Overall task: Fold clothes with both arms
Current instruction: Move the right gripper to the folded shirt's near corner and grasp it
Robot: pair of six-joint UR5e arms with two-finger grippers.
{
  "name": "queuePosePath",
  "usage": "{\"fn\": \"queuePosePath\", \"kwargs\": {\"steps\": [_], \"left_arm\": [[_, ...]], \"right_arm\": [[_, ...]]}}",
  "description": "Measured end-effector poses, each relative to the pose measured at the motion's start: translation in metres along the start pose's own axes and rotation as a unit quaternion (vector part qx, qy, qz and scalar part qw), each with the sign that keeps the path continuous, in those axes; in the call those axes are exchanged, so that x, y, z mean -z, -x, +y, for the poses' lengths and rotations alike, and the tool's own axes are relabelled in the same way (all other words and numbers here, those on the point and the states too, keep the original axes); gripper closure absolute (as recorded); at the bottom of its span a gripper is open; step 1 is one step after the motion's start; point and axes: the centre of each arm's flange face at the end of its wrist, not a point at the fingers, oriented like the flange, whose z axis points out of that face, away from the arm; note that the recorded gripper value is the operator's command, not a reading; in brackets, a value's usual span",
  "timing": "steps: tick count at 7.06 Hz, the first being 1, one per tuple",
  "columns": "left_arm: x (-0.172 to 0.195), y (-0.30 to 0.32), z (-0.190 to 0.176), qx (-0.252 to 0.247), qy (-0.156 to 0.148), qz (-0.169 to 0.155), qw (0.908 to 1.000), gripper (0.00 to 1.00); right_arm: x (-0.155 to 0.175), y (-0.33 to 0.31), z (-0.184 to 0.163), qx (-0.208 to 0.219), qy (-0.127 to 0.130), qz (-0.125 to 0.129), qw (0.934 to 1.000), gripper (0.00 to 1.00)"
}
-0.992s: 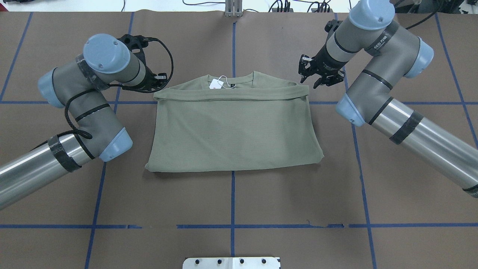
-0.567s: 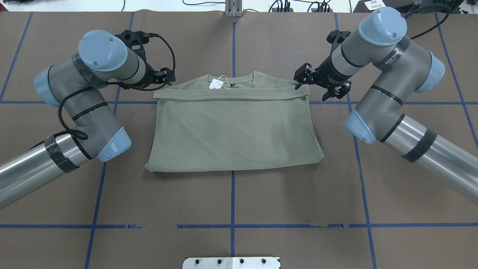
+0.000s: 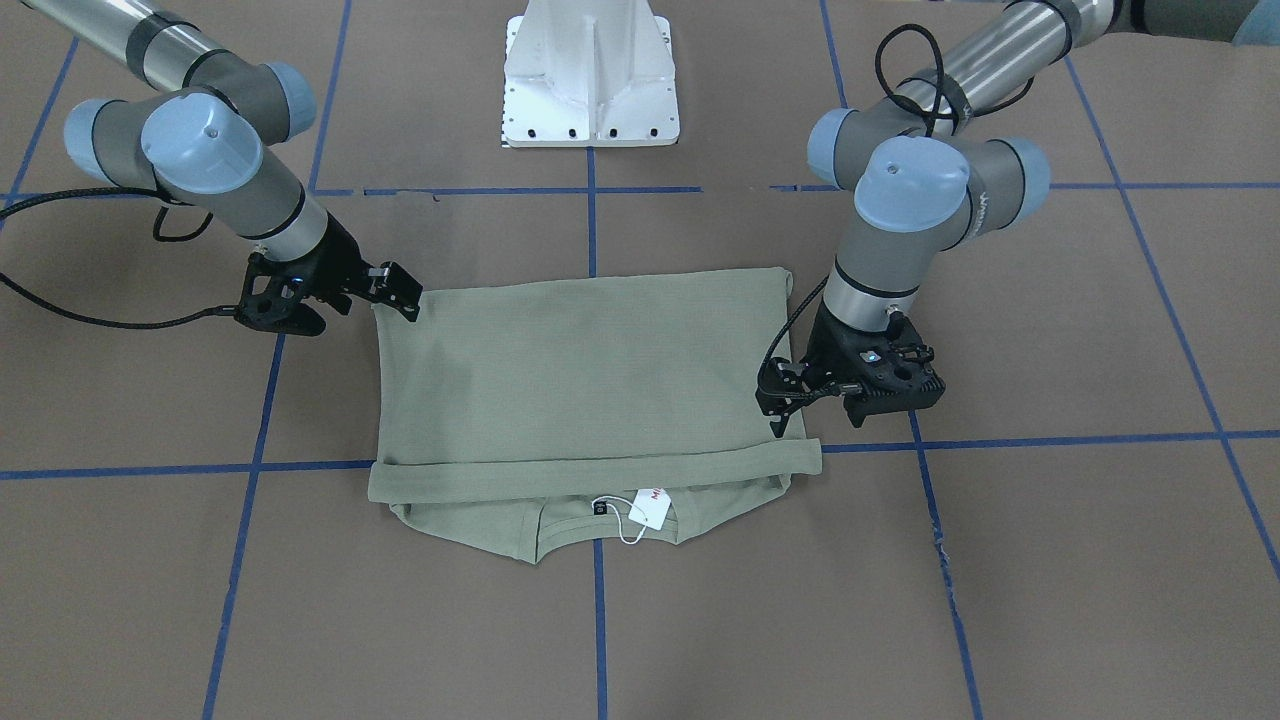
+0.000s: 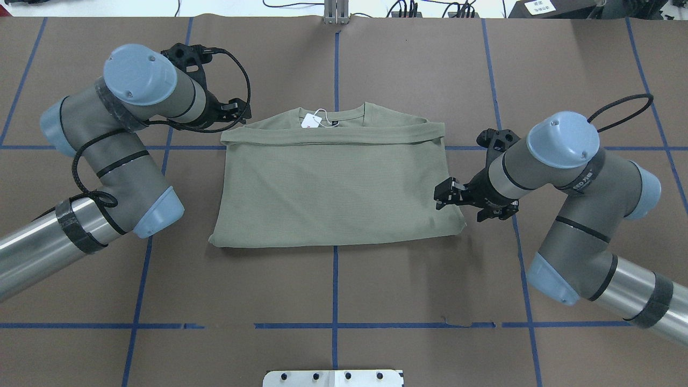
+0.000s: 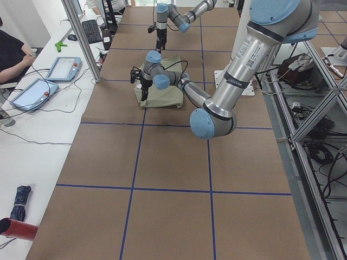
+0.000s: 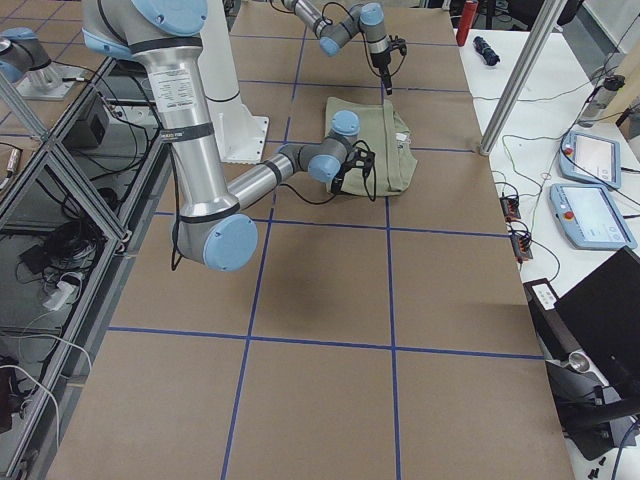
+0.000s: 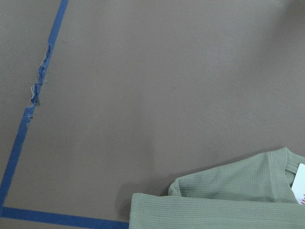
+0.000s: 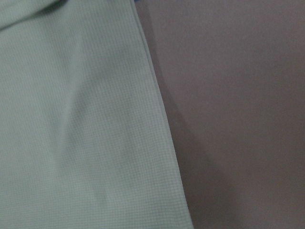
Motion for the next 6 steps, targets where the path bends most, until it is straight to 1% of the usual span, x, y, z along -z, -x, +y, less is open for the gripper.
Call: {"fn": "queuePosePath", "kwargs": {"steps": [1, 3, 6], "left_arm": [[0.0, 0.0, 0.001, 0.0, 0.0, 0.0, 1.0, 0.0], [0.0, -0.001, 0.002, -0.001, 0.001, 0.002, 1.0, 0.0], [0.0, -0.001, 0.002, 0.0, 0.0, 0.002, 1.0, 0.0]], "right_arm": [[-0.01, -0.002, 0.01, 0.003, 0.003, 0.008, 1.0, 0.14], [-0.02, -0.005, 0.016, 0.004, 0.005, 0.016, 0.9999, 1.0], [-0.021, -0.005, 0.016, 0.002, 0.007, 0.02, 0.9998, 1.0]]}}
